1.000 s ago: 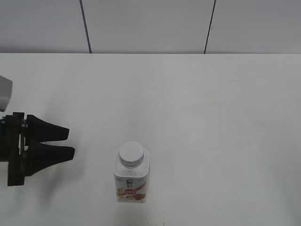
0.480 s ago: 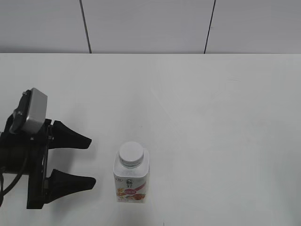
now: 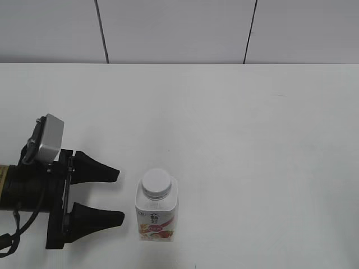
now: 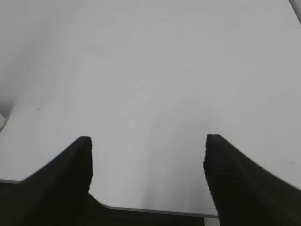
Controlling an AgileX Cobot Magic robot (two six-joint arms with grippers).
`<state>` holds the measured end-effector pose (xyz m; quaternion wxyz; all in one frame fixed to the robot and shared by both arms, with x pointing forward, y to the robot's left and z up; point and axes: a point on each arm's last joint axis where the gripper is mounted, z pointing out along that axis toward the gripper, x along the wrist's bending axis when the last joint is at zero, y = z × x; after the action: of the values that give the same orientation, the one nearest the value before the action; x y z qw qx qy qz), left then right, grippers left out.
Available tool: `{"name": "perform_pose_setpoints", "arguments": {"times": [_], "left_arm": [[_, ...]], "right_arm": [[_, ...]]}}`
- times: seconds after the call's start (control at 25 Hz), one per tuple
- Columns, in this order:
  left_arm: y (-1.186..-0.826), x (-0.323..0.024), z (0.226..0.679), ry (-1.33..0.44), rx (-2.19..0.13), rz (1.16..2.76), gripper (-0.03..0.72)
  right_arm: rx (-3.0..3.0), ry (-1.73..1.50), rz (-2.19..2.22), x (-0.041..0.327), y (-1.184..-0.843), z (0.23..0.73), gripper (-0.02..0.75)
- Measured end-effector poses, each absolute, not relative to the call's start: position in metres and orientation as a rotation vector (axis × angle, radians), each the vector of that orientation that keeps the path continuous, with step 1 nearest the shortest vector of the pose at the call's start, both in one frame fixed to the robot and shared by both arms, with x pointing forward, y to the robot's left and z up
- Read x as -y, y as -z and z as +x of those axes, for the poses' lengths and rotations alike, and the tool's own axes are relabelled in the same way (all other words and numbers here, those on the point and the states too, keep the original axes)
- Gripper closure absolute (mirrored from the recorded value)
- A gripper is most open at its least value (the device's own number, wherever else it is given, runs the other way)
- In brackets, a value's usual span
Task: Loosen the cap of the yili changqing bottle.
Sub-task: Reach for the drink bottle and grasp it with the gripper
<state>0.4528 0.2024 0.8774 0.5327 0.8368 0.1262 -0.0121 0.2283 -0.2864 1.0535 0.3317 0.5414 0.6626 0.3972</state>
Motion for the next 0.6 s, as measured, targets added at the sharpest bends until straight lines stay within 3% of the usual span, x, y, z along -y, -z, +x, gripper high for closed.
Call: {"name": "perform_pose_setpoints", "arguments": {"times": [0.24,0.6], "left_arm": [[-0.877,-0.196,0.462,0.011,-0.246,1.981,0.095],[-0.870,-0.165,0.450,0.053,-0.113,2.099,0.095]], "right_arm": [[-1.732,-1.038,1.415,0.286,-1.054,0.228,0.153],[-1.732,-1.038,1.415,0.286,-1.054,0.228,0.153]]}}
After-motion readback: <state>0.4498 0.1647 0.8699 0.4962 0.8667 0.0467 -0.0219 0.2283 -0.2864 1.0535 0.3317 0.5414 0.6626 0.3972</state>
